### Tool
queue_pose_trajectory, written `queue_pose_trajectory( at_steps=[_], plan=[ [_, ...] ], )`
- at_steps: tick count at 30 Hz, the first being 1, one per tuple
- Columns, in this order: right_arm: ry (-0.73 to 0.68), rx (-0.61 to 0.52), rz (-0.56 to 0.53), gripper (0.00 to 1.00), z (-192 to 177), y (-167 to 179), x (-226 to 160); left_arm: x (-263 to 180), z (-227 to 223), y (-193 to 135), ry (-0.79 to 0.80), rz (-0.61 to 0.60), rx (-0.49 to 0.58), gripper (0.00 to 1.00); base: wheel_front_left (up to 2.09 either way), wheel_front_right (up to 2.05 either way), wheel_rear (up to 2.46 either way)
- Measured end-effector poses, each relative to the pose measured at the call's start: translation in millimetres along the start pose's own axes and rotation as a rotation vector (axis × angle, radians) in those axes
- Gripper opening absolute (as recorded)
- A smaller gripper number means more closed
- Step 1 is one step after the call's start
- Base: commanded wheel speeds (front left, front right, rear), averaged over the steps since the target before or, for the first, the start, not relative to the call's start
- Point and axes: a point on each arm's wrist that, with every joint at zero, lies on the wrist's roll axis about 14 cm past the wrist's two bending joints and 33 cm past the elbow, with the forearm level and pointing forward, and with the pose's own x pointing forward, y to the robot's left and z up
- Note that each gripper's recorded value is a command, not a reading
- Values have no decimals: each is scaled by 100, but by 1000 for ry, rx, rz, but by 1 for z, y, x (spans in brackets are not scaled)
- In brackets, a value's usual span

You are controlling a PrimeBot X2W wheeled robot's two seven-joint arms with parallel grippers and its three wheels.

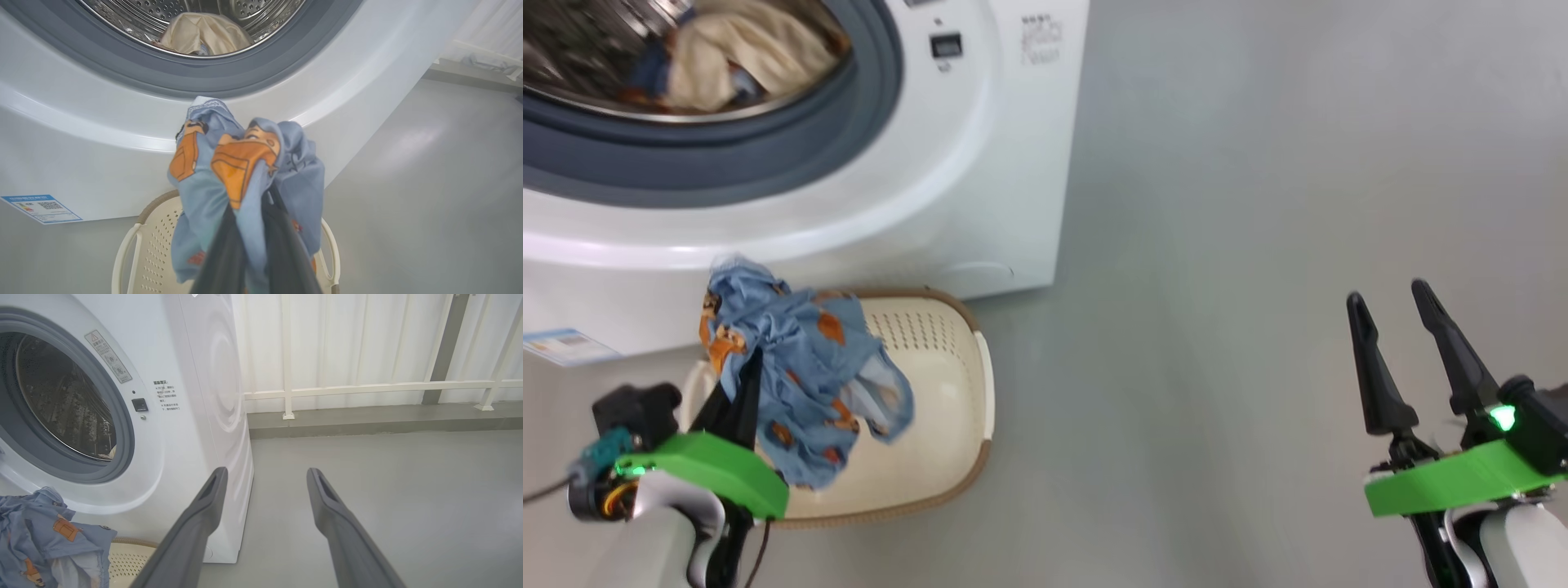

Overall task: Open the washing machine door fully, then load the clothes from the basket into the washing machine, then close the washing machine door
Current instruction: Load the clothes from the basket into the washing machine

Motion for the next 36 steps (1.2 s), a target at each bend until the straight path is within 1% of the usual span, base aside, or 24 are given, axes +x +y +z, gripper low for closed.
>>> queue_pose_trajectory(
  at_steps=[5,11,17,21,28,36],
  plan=[
    [-20,-3,8,100,10,1,-13,-26,23,-2,-93,15,21,0,0,0,0],
    [-39,7,24,100,18,7,-25,-60,47,-1,-197,39,72,0,0,0,0],
    [-51,8,38,100,22,11,-33,-95,68,6,-300,88,97,0,0,0,0],
    [-57,9,46,100,25,14,-35,-114,75,8,-347,110,121,0,0,0,0],
    [-61,10,51,100,26,15,-41,-144,81,11,-403,143,133,0,0,0,0],
    [-58,10,60,100,25,18,-42,-161,83,11,-434,165,125,0,0,0,0]
  ],
)
